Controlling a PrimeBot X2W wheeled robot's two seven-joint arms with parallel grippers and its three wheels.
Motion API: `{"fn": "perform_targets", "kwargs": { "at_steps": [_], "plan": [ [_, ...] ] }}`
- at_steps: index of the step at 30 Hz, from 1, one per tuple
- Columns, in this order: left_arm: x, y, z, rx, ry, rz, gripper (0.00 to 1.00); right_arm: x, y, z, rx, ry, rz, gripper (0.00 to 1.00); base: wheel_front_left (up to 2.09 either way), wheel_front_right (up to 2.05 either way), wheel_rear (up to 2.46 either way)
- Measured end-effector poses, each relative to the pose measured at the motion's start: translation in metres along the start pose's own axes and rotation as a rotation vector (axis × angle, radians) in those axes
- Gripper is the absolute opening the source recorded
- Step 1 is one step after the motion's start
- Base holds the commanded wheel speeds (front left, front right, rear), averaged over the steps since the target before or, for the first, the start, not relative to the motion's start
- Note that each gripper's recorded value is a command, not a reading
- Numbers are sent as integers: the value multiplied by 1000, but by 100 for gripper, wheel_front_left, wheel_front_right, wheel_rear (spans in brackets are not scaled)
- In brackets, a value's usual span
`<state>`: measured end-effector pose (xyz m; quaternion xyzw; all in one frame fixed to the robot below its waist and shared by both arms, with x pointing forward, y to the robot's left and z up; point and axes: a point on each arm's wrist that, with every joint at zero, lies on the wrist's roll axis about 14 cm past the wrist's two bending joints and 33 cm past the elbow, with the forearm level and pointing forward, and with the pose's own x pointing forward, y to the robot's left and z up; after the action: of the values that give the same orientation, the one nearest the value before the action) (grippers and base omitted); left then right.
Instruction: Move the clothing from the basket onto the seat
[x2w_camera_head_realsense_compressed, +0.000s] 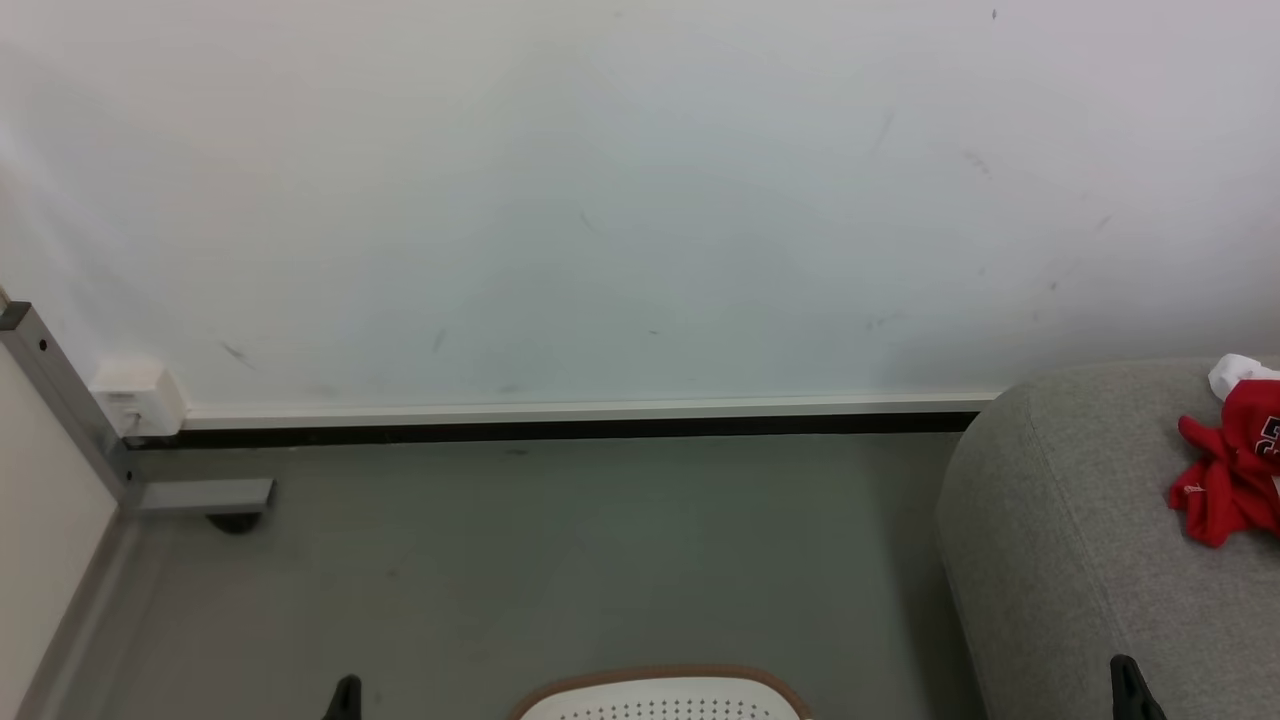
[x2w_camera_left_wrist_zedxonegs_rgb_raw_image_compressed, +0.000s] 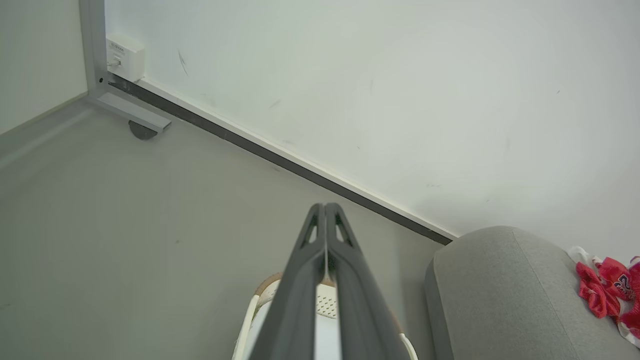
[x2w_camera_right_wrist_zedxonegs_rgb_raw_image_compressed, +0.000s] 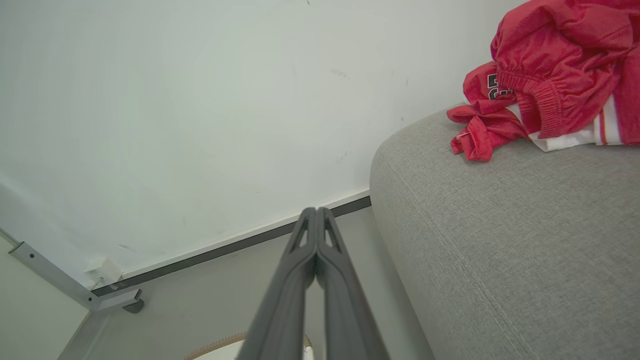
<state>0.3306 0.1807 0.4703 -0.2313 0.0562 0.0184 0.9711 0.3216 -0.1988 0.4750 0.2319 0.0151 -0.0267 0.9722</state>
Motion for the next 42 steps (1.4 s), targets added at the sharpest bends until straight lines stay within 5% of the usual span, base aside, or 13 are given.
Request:
{"fn": "perform_targets", "kwargs": {
  "at_steps": [42],
  "plan": [
    [28, 1, 17, -574, 14, -2, 0, 33, 4, 15, 572, 3, -12, 0, 0, 0, 0]
  ]
}}
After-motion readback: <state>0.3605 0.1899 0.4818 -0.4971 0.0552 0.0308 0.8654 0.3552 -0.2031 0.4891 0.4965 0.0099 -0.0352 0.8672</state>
